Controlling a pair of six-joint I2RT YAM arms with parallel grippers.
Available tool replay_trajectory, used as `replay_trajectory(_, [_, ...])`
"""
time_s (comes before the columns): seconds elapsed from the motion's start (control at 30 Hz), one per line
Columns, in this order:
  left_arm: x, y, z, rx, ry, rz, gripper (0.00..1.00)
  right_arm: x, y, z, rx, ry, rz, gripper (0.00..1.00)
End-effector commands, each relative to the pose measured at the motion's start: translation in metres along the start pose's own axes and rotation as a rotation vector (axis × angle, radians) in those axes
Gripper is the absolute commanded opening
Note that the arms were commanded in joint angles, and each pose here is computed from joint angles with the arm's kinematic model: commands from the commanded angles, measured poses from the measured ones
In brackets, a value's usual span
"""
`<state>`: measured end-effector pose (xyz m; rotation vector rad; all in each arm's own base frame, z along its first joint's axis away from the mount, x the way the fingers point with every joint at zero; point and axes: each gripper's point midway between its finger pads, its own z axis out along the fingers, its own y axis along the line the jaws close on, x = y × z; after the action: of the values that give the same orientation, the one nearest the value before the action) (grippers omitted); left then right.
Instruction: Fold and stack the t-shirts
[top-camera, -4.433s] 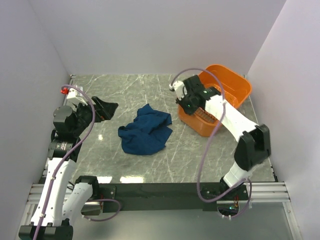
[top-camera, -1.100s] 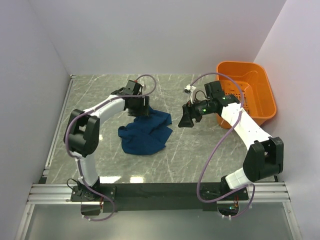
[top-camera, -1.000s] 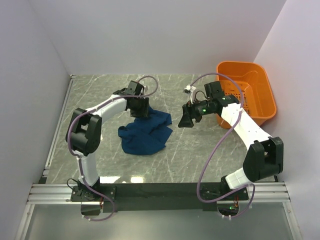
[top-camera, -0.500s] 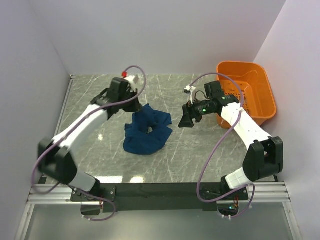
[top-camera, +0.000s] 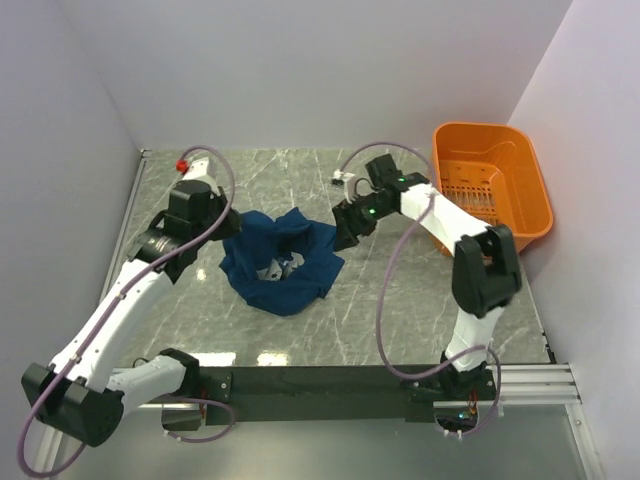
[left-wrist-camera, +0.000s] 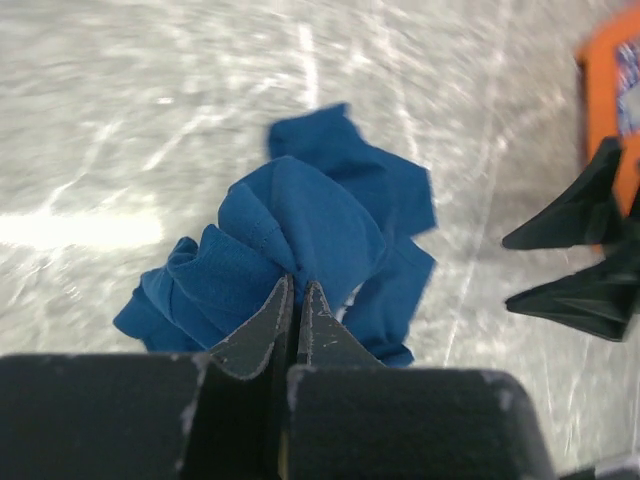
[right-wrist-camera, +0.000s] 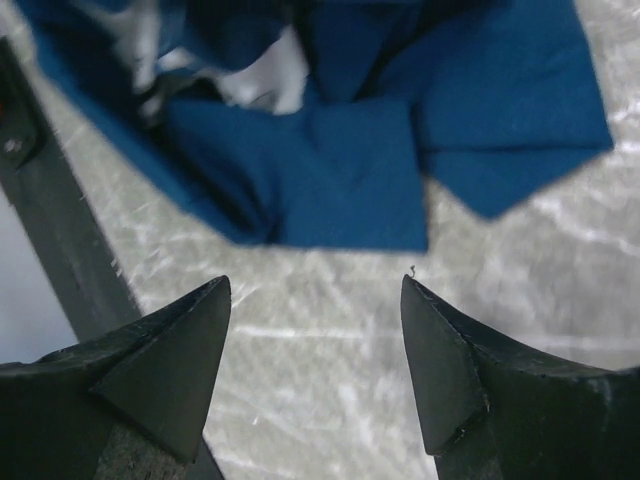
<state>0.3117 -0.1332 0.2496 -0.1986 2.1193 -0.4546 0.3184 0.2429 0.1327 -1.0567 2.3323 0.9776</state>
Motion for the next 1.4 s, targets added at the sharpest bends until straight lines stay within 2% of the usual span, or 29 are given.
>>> replay_trajectory(0.0, [-0.019, 0.022, -0.02, -0.1, -0.101, -0.088, 0.0, -0.025, -0.011, 0.012, 0.047, -0.006, 0.007, 0.75])
replay_trajectory(0.23, [-0.025, 0.039, -0.042, -0.159, -0.145, -0.145, 0.0, -0.056, -0.073, 0.043, 0.222, 0.006, 0.079, 0.75])
replay_trajectory(0.3, [-0.029, 0.044, -0.049, -0.181, -0.172, -0.164, 0.0, -0.051, -0.086, 0.053, 0.249, 0.03, 0.118, 0.75])
replay_trajectory(0.63, [-0.032, 0.046, -0.065, -0.189, -0.189, -0.198, 0.0, -0.037, -0.106, 0.084, 0.272, 0.076, 0.195, 0.7])
replay_trajectory(0.8, [-0.034, 0.049, -0.068, -0.211, -0.191, -0.193, 0.0, -0.033, -0.112, 0.094, 0.265, 0.092, 0.228, 0.56])
replay_trajectory(0.83, [-0.034, 0.05, -0.07, -0.217, -0.194, -0.193, 0.0, -0.036, -0.11, 0.094, 0.257, 0.085, 0.22, 0.44])
replay_trajectory(0.87, [-0.037, 0.052, -0.071, -0.223, -0.206, -0.196, 0.0, -0.037, -0.108, 0.092, 0.249, 0.087, 0.209, 0.39])
replay_trajectory(0.9, [-0.038, 0.053, -0.072, -0.231, -0.213, -0.201, 0.01, -0.044, -0.104, 0.085, 0.247, 0.069, 0.194, 0.33])
replay_trajectory(0.93, [-0.039, 0.055, -0.074, -0.236, -0.222, -0.206, 0.0, -0.05, -0.1, 0.08, 0.244, 0.057, 0.177, 0.18])
replay_trajectory(1.0, [-0.047, 0.057, -0.079, -0.247, -0.255, -0.218, 0.01, -0.074, -0.086, 0.055, 0.253, -0.01, 0.094, 0.08])
replay_trajectory(1.03, [-0.052, 0.058, -0.082, -0.251, -0.275, -0.222, 0.0, -0.081, -0.081, 0.046, 0.258, -0.032, 0.065, 0.0])
replay_trajectory(1.2, [-0.095, 0.056, -0.11, -0.265, -0.411, -0.205, 0.0, -0.146, -0.025, -0.055, 0.27, -0.252, -0.201, 0.0])
replay_trajectory(1.3, [-0.119, 0.054, -0.127, -0.277, -0.482, -0.189, 0.01, -0.17, 0.012, -0.121, 0.262, -0.364, -0.369, 0.0])
replay_trajectory(1.37, [-0.136, 0.05, -0.141, -0.27, -0.541, -0.176, 0.0, -0.173, 0.027, -0.148, 0.271, -0.397, -0.442, 0.0])
